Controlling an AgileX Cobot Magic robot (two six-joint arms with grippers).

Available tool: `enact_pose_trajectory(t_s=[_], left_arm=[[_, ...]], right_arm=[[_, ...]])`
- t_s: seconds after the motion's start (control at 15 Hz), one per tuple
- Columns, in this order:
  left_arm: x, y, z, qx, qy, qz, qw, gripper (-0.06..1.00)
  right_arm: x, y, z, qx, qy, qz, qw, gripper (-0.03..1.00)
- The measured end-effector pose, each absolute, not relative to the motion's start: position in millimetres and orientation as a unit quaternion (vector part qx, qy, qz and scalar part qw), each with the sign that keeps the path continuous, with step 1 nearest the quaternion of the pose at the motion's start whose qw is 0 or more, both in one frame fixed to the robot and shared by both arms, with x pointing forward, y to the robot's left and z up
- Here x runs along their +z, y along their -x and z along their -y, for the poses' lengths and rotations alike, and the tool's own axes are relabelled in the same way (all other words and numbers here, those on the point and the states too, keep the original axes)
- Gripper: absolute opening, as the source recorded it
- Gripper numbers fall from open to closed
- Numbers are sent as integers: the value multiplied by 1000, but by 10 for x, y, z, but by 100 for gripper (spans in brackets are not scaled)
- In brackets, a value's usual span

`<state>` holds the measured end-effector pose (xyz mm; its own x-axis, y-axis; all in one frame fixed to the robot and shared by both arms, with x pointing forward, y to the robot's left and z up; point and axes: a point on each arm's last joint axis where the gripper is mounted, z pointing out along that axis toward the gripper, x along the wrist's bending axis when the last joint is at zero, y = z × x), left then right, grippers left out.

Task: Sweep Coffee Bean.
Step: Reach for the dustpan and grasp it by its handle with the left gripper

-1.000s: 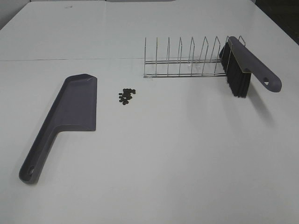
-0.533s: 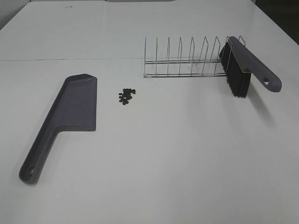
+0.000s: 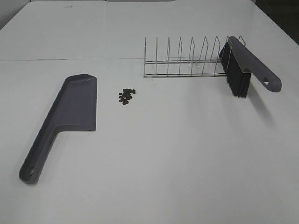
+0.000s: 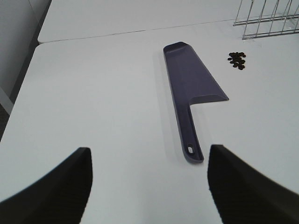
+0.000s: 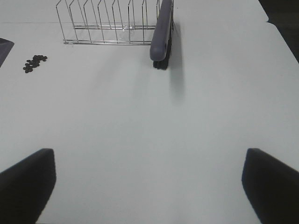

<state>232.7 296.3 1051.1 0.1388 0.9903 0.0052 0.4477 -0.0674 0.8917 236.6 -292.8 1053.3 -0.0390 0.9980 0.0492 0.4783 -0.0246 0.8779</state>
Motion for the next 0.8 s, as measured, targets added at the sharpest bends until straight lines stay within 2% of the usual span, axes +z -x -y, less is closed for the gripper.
enact_pose_trajectory(t_s=[0.8], left_arm=[[10511,-2327,-2963,345,-644,-558,393,64]], right_arm=[[10533,-2366,2928,383,-605,-610,339,95]])
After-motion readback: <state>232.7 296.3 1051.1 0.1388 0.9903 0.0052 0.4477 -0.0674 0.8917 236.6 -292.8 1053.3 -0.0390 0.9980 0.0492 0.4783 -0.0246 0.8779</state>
